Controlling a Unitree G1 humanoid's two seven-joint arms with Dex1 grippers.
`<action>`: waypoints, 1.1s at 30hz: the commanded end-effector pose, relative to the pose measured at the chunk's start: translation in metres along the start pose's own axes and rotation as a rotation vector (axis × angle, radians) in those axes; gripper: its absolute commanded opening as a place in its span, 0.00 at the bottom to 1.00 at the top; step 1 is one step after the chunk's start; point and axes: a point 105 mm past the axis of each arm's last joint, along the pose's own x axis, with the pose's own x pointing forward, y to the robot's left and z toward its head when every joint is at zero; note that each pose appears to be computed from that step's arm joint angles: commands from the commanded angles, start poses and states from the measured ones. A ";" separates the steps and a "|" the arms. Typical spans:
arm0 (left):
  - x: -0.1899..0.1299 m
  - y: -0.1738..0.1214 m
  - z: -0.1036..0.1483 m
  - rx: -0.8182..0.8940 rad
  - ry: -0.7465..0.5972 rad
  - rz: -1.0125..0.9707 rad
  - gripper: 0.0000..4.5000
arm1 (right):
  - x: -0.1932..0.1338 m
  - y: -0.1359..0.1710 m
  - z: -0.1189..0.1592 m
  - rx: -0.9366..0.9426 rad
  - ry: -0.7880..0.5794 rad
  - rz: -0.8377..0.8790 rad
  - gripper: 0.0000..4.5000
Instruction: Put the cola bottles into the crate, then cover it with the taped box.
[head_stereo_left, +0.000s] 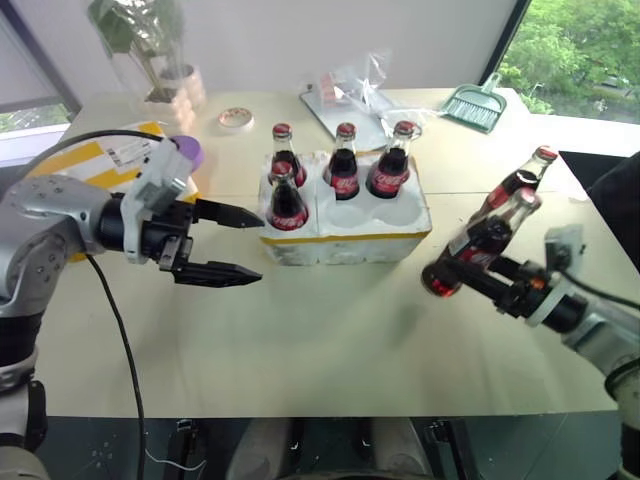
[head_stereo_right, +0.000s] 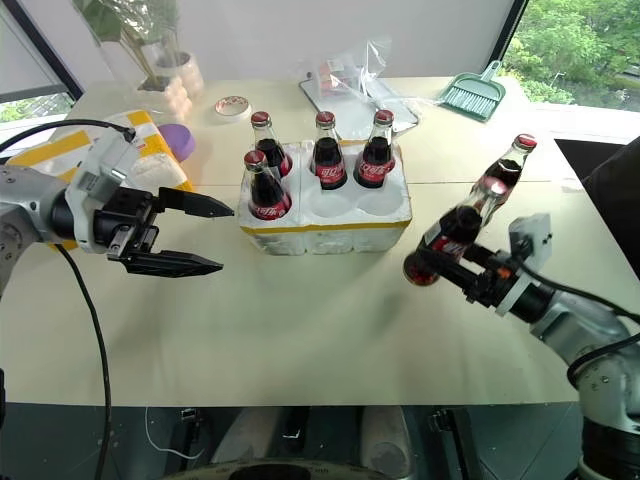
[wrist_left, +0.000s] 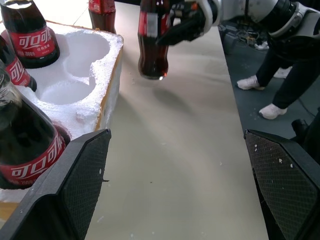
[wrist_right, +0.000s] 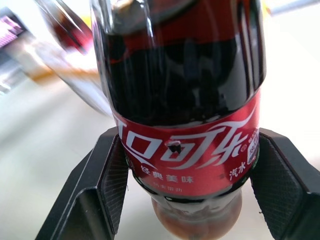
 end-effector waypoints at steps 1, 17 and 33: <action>-0.006 0.002 0.010 0.052 -0.023 0.034 1.00 | 0.020 0.045 0.064 -0.082 -0.166 0.236 0.62; -0.012 0.000 0.013 0.065 -0.032 0.102 1.00 | 0.142 0.035 0.033 -0.243 0.020 0.267 0.62; -0.009 0.000 0.012 0.065 -0.039 0.103 1.00 | 0.148 0.028 0.001 -0.319 0.126 0.220 1.00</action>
